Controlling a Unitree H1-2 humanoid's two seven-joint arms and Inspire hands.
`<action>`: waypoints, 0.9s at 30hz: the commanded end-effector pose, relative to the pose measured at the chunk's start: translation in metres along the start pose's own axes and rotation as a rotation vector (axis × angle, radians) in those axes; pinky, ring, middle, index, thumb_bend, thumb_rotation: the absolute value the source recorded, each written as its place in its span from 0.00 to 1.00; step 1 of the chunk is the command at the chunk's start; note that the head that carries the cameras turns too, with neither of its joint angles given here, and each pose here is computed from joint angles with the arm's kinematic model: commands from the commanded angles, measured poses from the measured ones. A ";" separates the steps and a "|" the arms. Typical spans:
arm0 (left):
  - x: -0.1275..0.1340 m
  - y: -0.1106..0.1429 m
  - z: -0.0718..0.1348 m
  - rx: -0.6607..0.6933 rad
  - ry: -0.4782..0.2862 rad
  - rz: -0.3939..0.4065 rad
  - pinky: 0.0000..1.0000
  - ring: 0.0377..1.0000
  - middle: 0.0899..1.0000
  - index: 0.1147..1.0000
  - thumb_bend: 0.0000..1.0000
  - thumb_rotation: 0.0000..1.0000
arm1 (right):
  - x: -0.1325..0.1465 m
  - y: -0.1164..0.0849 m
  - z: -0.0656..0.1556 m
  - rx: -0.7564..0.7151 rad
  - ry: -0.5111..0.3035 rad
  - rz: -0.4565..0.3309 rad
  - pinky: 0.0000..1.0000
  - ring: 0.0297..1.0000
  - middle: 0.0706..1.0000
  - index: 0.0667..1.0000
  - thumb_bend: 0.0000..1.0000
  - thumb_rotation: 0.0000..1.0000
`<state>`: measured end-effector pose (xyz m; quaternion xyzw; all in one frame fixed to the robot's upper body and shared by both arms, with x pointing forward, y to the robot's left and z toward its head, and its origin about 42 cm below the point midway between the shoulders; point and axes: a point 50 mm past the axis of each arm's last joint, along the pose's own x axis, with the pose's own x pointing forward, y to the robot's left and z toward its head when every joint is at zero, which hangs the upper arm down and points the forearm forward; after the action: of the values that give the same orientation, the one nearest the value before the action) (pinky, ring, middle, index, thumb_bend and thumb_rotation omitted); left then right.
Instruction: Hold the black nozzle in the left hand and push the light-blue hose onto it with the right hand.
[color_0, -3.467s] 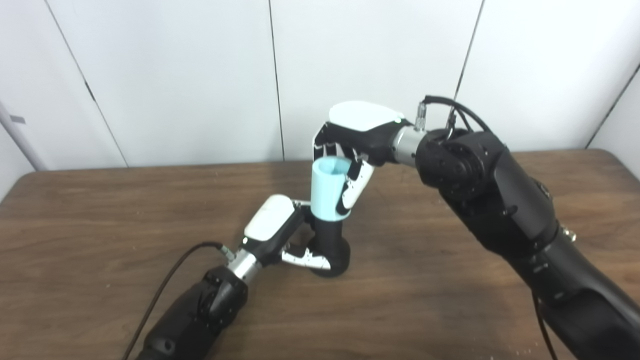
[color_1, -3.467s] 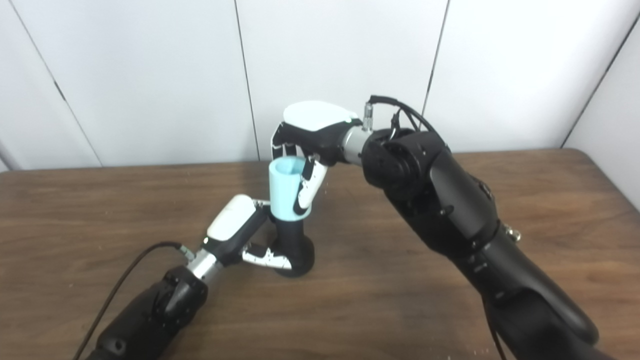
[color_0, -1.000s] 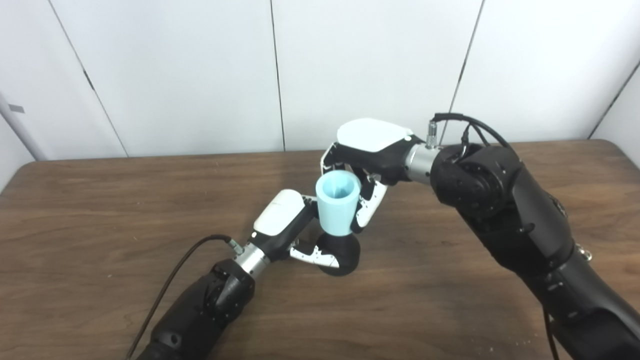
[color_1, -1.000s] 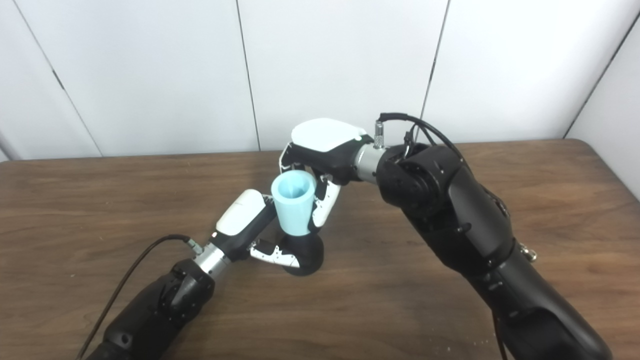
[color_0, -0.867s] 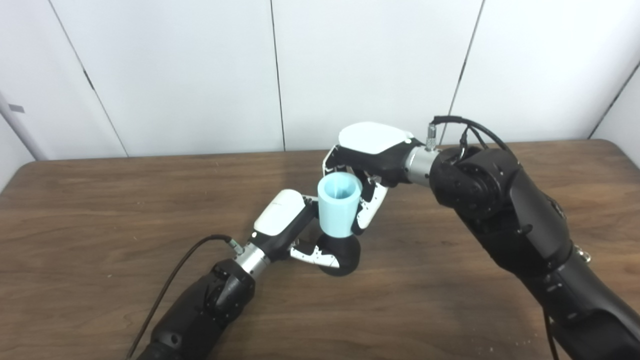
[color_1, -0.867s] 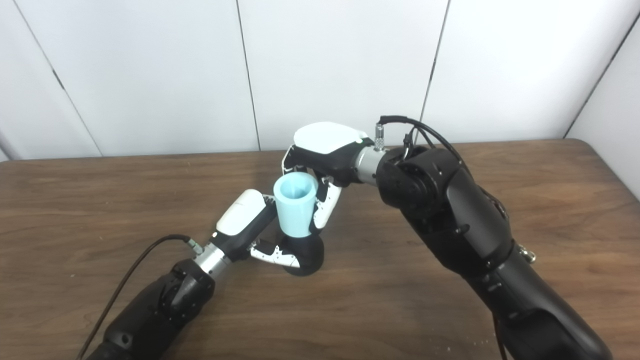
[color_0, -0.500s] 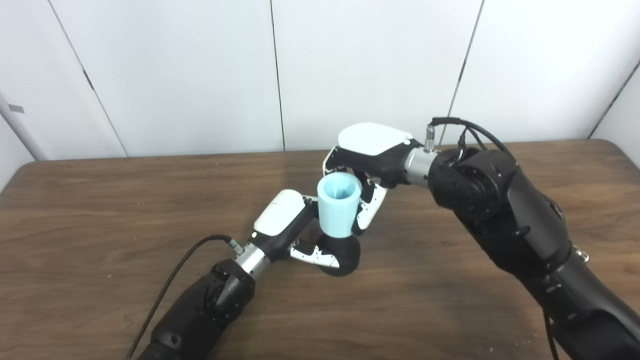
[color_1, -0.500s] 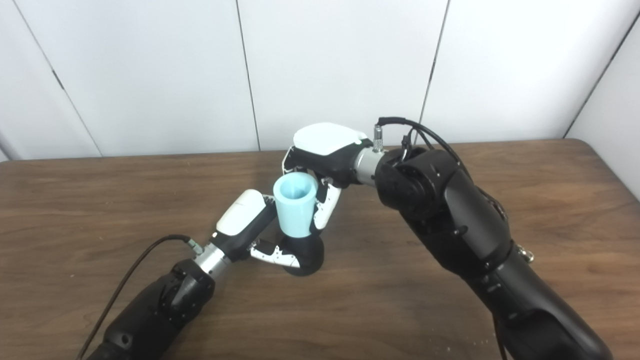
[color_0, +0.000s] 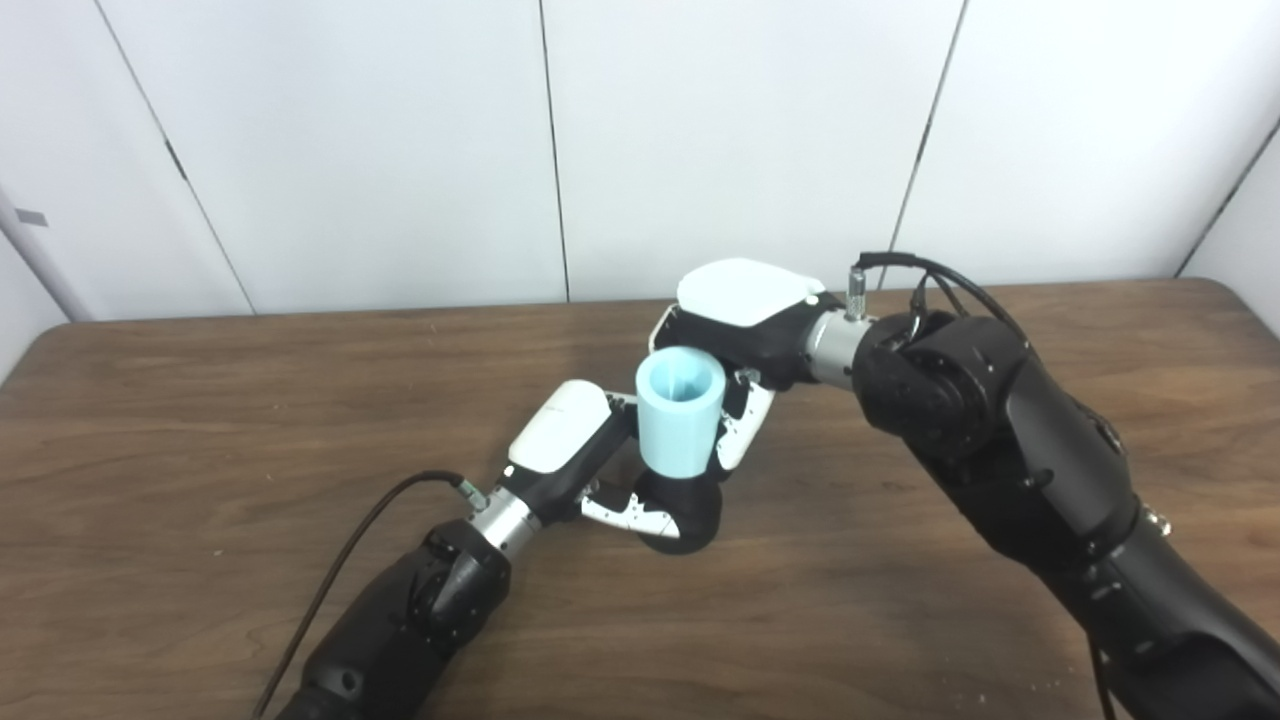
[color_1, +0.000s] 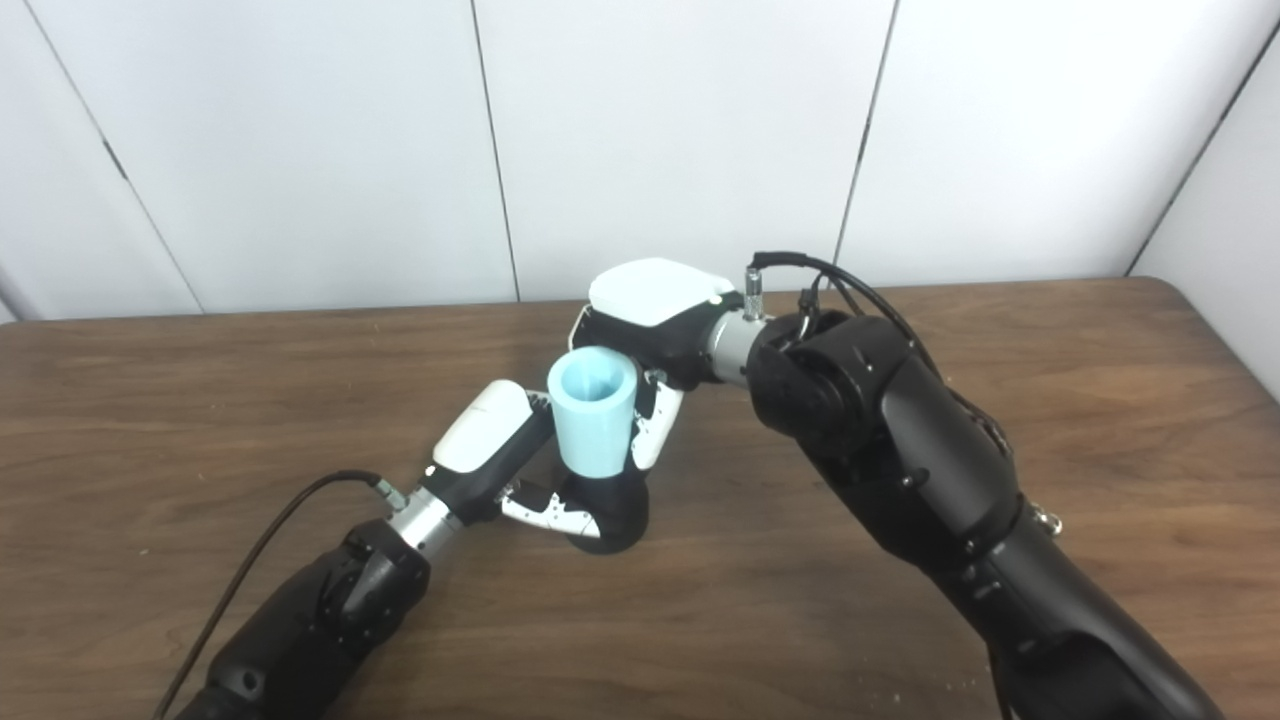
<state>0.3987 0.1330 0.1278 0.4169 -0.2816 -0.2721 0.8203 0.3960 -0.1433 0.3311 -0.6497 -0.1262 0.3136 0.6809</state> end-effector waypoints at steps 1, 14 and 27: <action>-0.085 -0.105 0.001 -0.153 0.213 -0.212 0.50 0.45 0.37 0.35 0.66 0.43 | -0.008 -0.017 0.016 -0.016 -0.057 -0.062 0.18 0.25 0.43 0.45 0.53 0.00; -0.086 -0.105 0.001 -0.153 0.214 -0.216 0.50 0.45 0.37 0.35 0.66 0.43 | -0.029 -0.038 0.018 -0.083 -0.033 -0.219 0.41 0.48 0.56 0.59 0.87 0.20; -0.086 -0.105 0.001 -0.160 0.218 -0.215 0.51 0.45 0.37 0.35 0.66 0.42 | -0.040 -0.040 0.011 -0.068 -0.038 -0.381 0.62 0.70 0.74 0.70 0.94 0.20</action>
<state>0.3961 0.1307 0.1276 0.4133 -0.2798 -0.2762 0.8213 0.3744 -0.1547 0.3436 -0.6311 -0.1955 0.2409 0.7109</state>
